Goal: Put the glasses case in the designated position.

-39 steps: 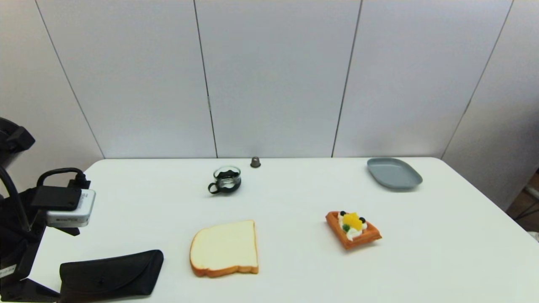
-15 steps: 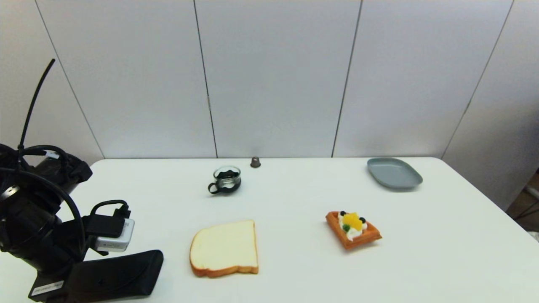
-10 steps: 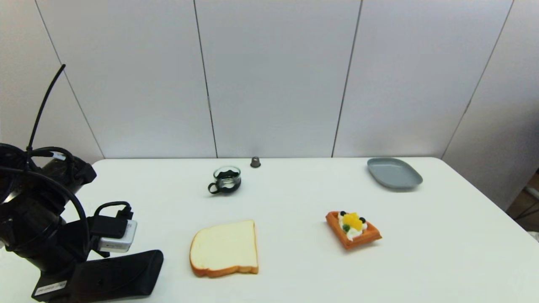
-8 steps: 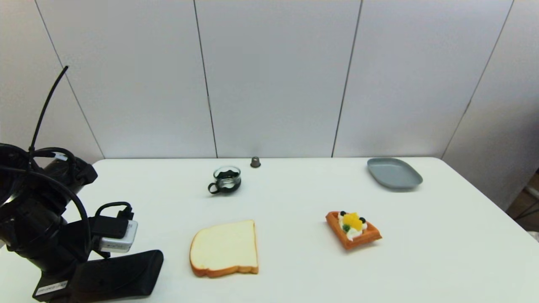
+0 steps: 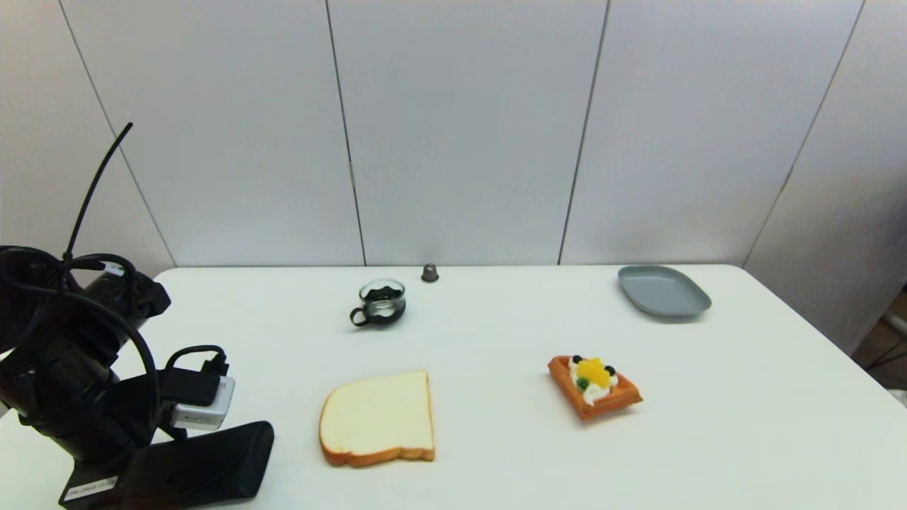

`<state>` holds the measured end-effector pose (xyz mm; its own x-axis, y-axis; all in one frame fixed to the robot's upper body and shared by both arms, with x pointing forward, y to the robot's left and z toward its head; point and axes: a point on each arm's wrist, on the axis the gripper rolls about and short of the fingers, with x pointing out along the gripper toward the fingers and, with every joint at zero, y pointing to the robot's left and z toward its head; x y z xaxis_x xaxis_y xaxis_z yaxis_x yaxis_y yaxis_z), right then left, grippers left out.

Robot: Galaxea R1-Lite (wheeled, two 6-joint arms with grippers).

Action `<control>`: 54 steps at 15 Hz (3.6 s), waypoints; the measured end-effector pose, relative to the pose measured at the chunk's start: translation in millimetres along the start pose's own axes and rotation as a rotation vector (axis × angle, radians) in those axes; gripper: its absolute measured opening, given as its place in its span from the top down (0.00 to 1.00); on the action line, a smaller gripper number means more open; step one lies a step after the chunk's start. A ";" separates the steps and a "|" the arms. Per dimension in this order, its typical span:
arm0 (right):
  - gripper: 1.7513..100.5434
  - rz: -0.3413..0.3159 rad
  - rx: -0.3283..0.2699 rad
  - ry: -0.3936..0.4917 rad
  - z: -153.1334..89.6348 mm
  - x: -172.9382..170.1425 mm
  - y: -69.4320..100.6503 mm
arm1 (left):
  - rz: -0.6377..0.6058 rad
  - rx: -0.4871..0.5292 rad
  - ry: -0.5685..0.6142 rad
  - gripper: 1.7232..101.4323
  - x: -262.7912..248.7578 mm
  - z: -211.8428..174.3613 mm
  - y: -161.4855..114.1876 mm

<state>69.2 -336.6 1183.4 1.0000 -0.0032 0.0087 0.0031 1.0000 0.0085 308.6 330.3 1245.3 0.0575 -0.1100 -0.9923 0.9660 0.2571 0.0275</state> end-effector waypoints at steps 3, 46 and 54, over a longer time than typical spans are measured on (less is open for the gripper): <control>0.03 0.000 -0.001 0.000 0.0 0.0 0.0 | -0.005 -0.001 0.002 0.11 1.1 0.0 0.5; 0.03 0.000 -0.001 0.000 0.0 0.0 0.0 | 0.367 -0.086 -0.201 0.99 -65.1 2.3 -43.3; 0.03 0.000 0.000 0.000 0.0 0.0 0.0 | 0.322 -0.200 -0.311 0.99 -81.0 30.7 -66.6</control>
<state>69.2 -336.6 1183.4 1.0000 -0.0032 0.0085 0.0031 1.0000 0.0081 247.4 292.6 1327.5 0.4469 -0.2681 -0.8535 0.8212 0.5014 0.2725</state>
